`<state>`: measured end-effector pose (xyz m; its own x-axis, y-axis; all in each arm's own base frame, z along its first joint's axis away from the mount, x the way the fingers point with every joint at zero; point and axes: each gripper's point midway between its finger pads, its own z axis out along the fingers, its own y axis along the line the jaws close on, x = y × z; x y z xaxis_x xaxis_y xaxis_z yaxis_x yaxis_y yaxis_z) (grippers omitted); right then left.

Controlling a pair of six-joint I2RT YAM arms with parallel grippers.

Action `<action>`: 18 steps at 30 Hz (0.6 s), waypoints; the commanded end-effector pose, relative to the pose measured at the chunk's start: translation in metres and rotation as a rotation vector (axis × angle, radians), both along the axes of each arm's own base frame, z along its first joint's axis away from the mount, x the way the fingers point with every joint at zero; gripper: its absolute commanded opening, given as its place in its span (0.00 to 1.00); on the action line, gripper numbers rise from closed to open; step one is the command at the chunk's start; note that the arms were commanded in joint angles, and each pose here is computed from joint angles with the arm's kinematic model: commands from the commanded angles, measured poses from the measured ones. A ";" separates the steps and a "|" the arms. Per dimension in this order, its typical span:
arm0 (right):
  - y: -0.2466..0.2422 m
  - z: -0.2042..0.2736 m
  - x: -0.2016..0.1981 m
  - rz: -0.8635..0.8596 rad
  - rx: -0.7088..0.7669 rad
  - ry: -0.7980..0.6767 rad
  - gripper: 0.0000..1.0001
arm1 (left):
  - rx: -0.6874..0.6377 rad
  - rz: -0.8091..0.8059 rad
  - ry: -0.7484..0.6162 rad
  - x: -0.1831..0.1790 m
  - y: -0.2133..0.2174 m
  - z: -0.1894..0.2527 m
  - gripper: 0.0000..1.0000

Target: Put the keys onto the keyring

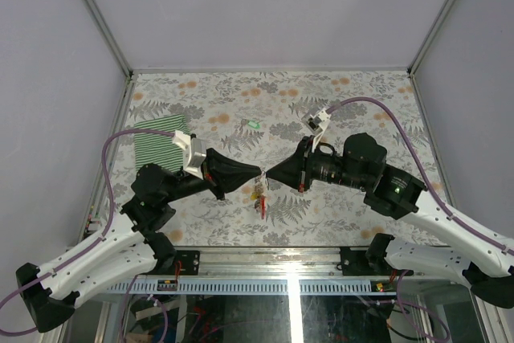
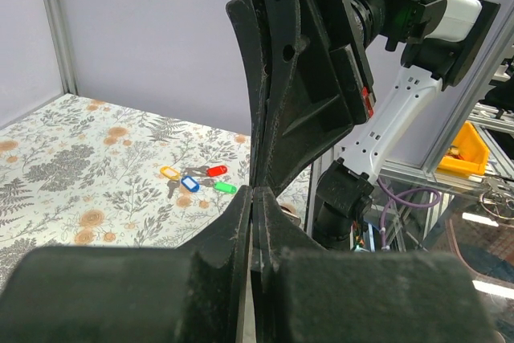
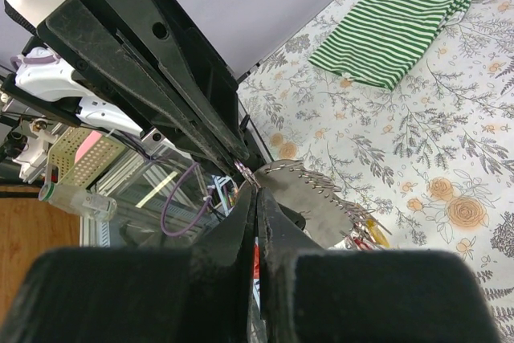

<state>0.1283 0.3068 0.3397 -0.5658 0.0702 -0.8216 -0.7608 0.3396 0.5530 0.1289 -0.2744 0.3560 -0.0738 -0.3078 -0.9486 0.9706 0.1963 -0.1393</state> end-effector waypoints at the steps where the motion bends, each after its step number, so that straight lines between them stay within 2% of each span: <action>1: 0.003 0.005 -0.002 0.020 0.007 -0.011 0.00 | -0.096 0.030 -0.098 -0.003 0.010 0.041 0.00; 11: 0.006 -0.002 -0.002 0.031 -0.015 0.004 0.05 | -0.099 0.030 -0.103 -0.003 0.009 0.043 0.00; 18: 0.006 -0.001 -0.003 0.044 -0.026 -0.010 0.14 | -0.098 0.029 -0.103 -0.003 0.009 0.043 0.00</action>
